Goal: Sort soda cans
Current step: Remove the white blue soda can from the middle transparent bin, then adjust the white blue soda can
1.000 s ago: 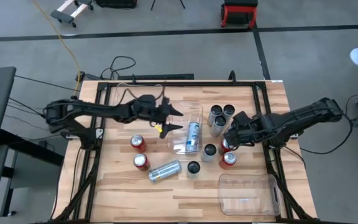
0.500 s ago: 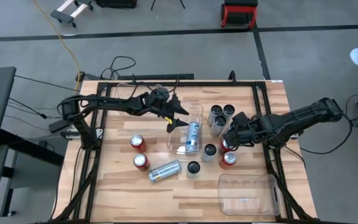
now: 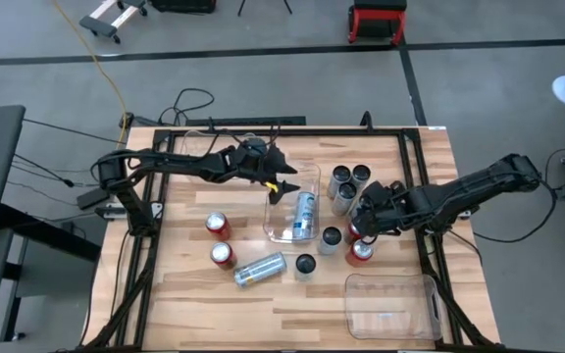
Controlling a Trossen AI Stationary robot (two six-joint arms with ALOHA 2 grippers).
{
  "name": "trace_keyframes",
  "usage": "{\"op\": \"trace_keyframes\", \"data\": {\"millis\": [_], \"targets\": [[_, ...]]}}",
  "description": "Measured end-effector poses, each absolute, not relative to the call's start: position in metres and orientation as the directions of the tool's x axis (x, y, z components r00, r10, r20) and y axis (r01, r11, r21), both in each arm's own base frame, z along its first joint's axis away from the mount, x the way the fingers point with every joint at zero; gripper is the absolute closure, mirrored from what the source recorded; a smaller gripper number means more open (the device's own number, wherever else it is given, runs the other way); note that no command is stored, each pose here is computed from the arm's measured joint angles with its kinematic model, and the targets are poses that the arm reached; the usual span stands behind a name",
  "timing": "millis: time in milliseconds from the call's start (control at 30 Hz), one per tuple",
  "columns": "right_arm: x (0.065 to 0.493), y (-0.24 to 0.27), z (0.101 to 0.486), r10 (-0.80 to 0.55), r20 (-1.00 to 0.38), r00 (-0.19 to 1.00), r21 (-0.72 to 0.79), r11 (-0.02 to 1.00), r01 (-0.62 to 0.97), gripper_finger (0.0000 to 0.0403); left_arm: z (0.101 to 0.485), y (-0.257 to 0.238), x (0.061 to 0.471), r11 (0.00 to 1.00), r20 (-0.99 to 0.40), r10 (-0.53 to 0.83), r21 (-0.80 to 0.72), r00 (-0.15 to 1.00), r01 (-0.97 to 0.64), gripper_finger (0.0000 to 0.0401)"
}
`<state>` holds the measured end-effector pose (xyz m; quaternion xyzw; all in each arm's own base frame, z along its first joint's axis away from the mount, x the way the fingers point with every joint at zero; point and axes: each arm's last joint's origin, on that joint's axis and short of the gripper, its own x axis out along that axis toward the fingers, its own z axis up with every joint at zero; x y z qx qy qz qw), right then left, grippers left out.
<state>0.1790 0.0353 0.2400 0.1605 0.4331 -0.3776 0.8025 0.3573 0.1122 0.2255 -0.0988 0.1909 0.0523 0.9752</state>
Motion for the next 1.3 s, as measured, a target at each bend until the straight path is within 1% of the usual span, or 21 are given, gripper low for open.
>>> {"op": "trace_keyframes", "data": {"millis": [67,133,333,433,633,800,867,967,1100,1200,1300], "targets": [[0.179,0.035,0.24,-0.478,-0.809,0.342,-0.083,0.67,0.738,0.0091,0.226,0.114,0.357,0.956,-0.384,0.114,-0.208,0.916,-0.206,0.0121],[0.179,0.035,0.24,-0.488,-0.803,0.342,-0.093,0.67,0.737,0.008,0.225,0.114,0.357,0.937,-0.388,0.135,-0.248,0.912,-0.244,0.0121],[0.179,0.033,0.241,-0.491,-0.801,0.342,-0.085,0.659,0.748,0.0042,0.225,0.111,0.358,0.905,-0.389,0.135,-0.326,0.911,-0.273,0.0121],[0.181,0.034,0.248,-0.486,-0.796,0.36,-0.063,0.659,0.75,0.0028,0.225,0.108,0.359,0.899,-0.39,0.128,-0.342,0.912,-0.272,0.0121],[0.184,0.035,0.262,-0.478,-0.789,0.386,-0.051,0.677,0.734,0.002,0.224,0.104,0.36,0.9,-0.404,0.116,-0.344,0.907,-0.268,0.0121],[0.181,0.037,0.286,-0.485,-0.779,0.397,-0.064,0.692,0.719,0.002,0.223,0.103,0.359,0.898,-0.418,0.114,-0.344,0.901,-0.273,0.0121],[0.18,0.038,0.301,-0.503,-0.747,0.434,-0.07,0.709,0.701,0.002,0.222,0.103,0.359,0.901,-0.425,0.114,-0.337,0.898,-0.274,0.0121],[0.176,0.038,0.326,-0.552,-0.661,0.508,-0.077,0.723,0.687,0.002,0.222,0.105,0.358,0.913,-0.426,0.137,-0.297,0.894,-0.281,0.0121],[0.164,0.036,0.354,-0.621,-0.534,0.574,-0.064,0.707,0.705,0.002,0.222,0.107,0.358,0.921,-0.426,0.197,-0.229,0.883,-0.315,0.0121],[0.154,0.033,0.369,-0.645,-0.473,0.6,-0.015,0.687,0.726,0.002,0.223,0.106,0.358,0.888,-0.42,0.214,-0.294,0.882,-0.355,0.0121],[0.141,0.024,0.386,-0.656,-0.435,0.617,0.119,0.638,0.761,0.002,0.222,0.104,0.359,0.805,-0.427,0.208,-0.436,0.88,-0.402,0.0121]]}}
